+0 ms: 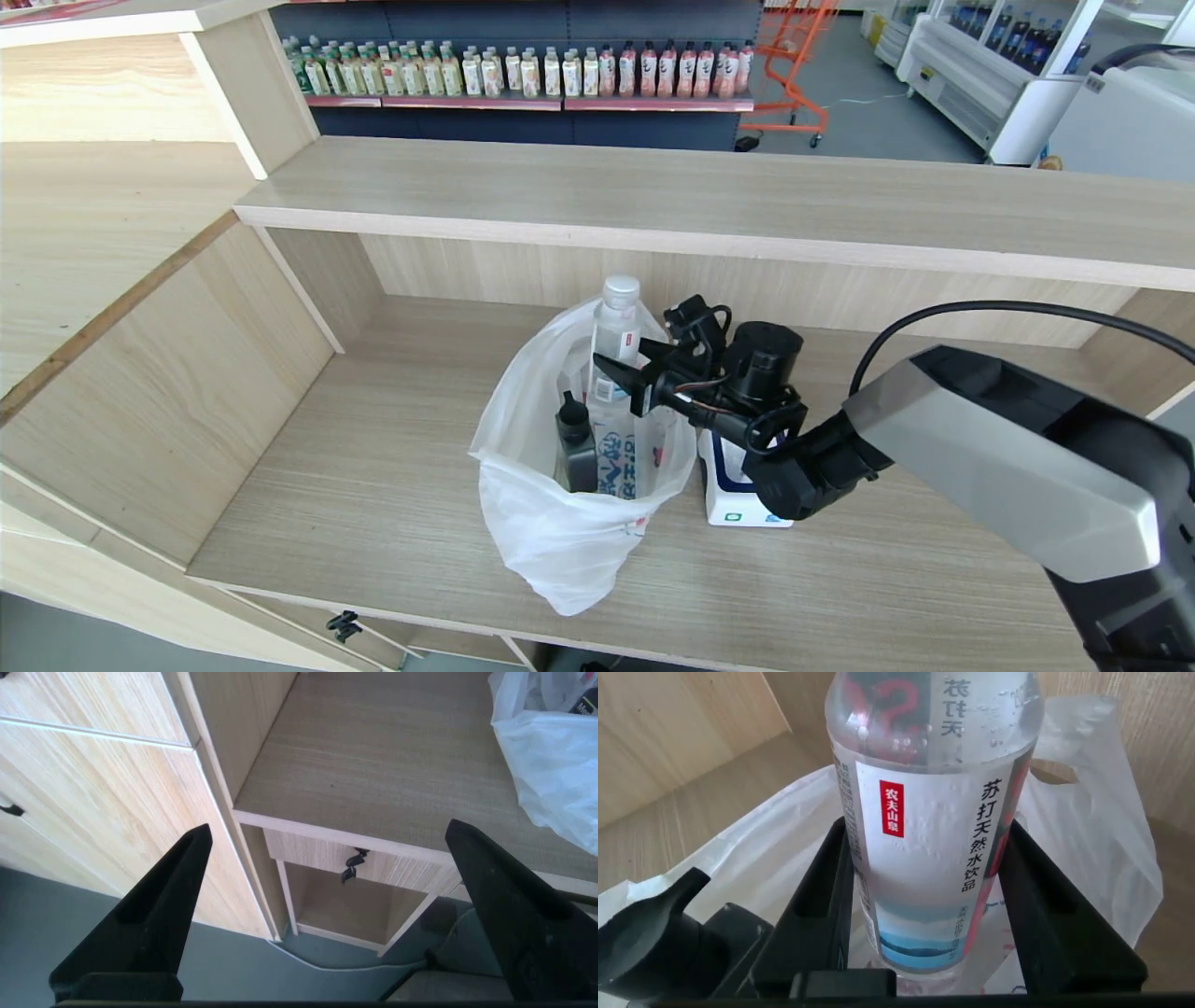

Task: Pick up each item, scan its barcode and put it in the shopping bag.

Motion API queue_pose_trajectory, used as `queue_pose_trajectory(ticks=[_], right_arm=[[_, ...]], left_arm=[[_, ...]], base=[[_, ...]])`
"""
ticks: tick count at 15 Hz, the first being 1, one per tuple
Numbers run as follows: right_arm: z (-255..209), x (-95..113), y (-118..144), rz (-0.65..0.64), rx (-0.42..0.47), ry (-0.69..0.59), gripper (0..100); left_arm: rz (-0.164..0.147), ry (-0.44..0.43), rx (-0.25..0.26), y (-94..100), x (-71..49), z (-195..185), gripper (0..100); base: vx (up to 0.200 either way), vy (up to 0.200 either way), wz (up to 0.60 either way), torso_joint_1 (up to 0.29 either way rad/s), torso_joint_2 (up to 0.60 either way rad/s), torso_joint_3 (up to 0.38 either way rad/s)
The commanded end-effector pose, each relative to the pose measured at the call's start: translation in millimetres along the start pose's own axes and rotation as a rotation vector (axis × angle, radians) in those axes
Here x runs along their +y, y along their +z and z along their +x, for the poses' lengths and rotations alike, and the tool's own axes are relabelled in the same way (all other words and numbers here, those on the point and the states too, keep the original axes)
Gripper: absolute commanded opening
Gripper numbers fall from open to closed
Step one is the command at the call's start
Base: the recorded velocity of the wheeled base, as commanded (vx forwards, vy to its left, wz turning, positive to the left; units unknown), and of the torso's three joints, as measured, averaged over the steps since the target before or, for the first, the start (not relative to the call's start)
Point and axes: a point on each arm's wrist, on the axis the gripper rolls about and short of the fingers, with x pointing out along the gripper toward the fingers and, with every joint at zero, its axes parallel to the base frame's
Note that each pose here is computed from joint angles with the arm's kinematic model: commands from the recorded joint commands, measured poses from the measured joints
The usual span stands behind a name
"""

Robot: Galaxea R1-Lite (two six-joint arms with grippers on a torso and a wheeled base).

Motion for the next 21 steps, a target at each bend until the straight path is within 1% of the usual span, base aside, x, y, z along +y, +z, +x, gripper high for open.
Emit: queue_pose_trajectory(ticks=[1,7,8,9,11,12,13,15,18,19,20,21], right_arm=[[7.6,-1.4,-13.1,0.0,0.004,0.0,0],[9.5,-1.6,-31.2,0.004,0.031,-0.001,0],[9.5,-1.6,-32.7,0.005,0.034,-0.001,100],[9.7,-1.7,-30.3,0.004,0.03,0.0,100],[9.3,-1.9,-14.1,0.004,0.005,0.003,100],[6.6,-1.6,6.8,0.016,-0.027,0.004,100],[-0.9,0.2,38.3,0.053,-0.064,0.008,100],[-20.7,3.3,76.4,0.079,-0.055,0.002,100],[-63.0,7.2,107.6,0.089,-0.02,-0.023,100],[-104.0,13.2,131.9,0.108,0.015,-0.048,100],[-141.2,23.0,154.7,0.136,0.024,-0.064,100],[-168.7,27.0,171.8,0.143,0.011,-0.089,100]], left_arm=[[0.001,0.0,0.002,0.0,0.0,0.1,100],[0.001,0.0,0.002,0.0,0.0,0.1,100],[0.001,0.0,0.002,0.0,0.0,0.1,100],[0.001,0.0,0.002,0.0,0.0,0.1,100],[0.001,0.0,0.002,0.0,0.0,0.1,100],[0.001,0.0,0.002,0.0,0.0,0.1,100],[0.001,0.0,0.002,0.0,0.0,0.1,100],[0.001,0.0,0.002,0.0,0.0,0.1,100],[0.001,0.0,0.002,0.0,0.0,0.1,100],[0.001,0.0,0.002,0.0,0.0,0.1,100],[0.001,0.0,0.002,0.0,0.0,0.1,100],[0.001,0.0,0.002,0.0,0.0,0.1,100]], base=[[0.0,0.0,0.0,0.0,0.0,0.0],[0.0,0.0,0.0,0.0,0.0,0.0],[0.0,0.0,0.0,0.0,0.0,0.0],[0.0,0.0,0.0,0.0,0.0,0.0],[0.0,0.0,0.0,0.0,0.0,0.0],[0.0,0.0,0.0,0.0,0.0,0.0],[0.0,0.0,0.0,0.0,0.0,0.0],[0.0,0.0,0.0,0.0,0.0,0.0],[0.0,0.0,0.0,0.0,0.0,0.0],[0.0,0.0,0.0,0.0,0.0,0.0],[0.0,0.0,0.0,0.0,0.0,0.0],[0.0,0.0,0.0,0.0,0.0,0.0]])
